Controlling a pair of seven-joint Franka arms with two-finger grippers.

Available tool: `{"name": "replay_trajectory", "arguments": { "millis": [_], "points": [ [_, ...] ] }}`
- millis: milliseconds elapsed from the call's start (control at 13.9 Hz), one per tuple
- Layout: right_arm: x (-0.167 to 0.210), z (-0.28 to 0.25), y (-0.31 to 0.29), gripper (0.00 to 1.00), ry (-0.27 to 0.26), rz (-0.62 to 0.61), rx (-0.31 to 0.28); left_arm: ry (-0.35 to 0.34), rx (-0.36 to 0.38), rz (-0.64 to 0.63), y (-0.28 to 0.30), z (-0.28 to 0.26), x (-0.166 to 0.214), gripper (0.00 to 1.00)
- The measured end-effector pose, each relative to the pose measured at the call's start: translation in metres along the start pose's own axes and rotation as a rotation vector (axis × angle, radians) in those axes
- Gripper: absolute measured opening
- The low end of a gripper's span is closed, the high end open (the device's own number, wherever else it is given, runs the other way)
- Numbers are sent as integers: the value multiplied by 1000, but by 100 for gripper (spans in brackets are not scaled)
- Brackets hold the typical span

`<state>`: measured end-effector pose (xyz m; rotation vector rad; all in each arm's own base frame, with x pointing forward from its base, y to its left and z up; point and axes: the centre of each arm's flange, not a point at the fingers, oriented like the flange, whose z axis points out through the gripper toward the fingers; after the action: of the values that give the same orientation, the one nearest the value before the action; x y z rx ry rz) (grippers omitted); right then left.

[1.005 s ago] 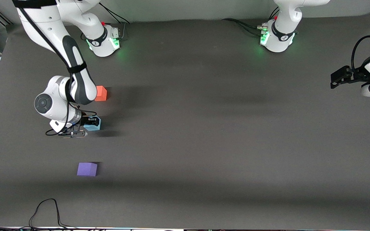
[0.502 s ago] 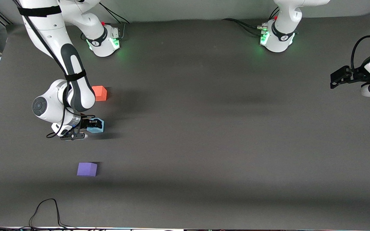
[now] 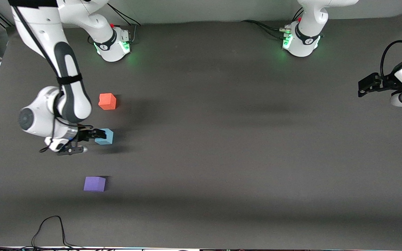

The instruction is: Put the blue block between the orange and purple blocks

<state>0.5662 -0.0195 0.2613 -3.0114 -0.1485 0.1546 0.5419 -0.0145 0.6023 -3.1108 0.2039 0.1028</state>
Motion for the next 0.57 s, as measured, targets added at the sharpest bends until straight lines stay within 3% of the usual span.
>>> {"name": "replay_trajectory", "arguments": {
  "millis": [287, 431, 574],
  "points": [
    [6, -127, -3, 100, -36, -59, 10, 0, -1, 0, 0, 0, 0, 100],
    [6, -193, -5, 100, 12, -69, 7, 0, -1, 0, 0, 0, 0, 100],
    [2, -241, -11, 100, 24, -62, -8, -1, -2, -1, 0, 0, 0, 100]
  ]
}}
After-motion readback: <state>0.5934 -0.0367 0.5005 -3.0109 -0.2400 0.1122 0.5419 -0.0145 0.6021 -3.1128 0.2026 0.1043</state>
